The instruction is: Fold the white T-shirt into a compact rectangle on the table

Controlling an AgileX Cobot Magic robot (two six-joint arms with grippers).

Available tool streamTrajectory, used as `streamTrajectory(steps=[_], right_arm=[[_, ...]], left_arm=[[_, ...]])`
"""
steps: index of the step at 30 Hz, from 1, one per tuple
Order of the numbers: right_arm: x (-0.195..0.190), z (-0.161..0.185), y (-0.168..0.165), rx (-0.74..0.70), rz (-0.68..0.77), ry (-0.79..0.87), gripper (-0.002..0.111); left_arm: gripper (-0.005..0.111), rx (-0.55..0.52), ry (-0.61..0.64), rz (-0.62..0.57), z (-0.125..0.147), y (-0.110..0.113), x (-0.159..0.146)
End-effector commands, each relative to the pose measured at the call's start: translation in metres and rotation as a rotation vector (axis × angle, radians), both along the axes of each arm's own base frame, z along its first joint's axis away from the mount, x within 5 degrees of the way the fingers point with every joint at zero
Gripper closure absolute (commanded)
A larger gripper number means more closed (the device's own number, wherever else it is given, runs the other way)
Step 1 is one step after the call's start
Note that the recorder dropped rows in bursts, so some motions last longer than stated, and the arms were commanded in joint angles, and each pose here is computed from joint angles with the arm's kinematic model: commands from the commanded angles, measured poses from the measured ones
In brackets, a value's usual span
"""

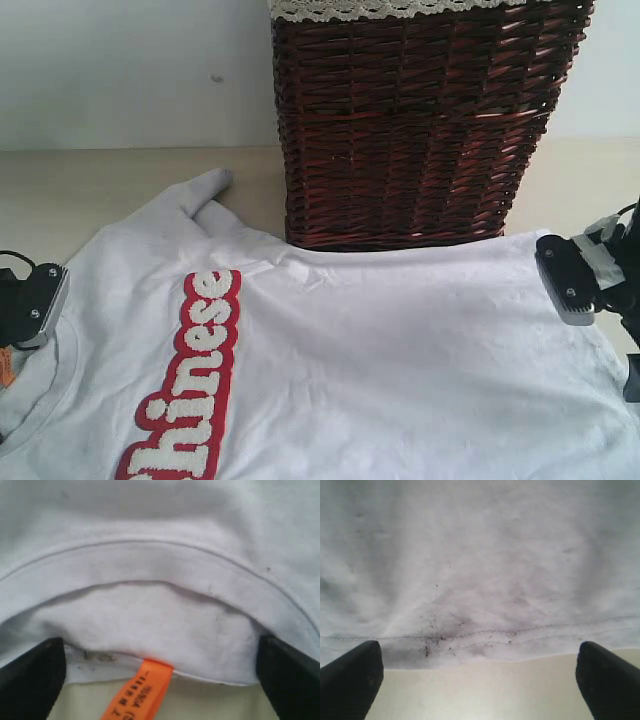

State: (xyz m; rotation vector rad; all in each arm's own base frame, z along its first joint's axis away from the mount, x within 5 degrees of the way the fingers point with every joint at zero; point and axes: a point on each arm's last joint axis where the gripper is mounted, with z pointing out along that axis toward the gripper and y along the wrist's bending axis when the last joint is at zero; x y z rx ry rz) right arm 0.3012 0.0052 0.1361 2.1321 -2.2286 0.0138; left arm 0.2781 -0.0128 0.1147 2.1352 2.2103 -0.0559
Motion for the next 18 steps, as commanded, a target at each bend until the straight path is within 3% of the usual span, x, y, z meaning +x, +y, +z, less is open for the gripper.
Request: streamTrajectory(steps=[1, 18], right_arm=[[-0.0033, -0.0028, -0.0046, -0.018, -0.022, 0.009, 0.003], [-0.0073, -0.0108, -0.0038, -0.007, -0.011, -0.023, 0.003]], left_arm=[[0.001, 0.008, -0.018, -0.004, -0.0108, 0.0016, 0.002], [0.001, 0.008, -0.018, -0.004, -0.0108, 0.0016, 0.002]])
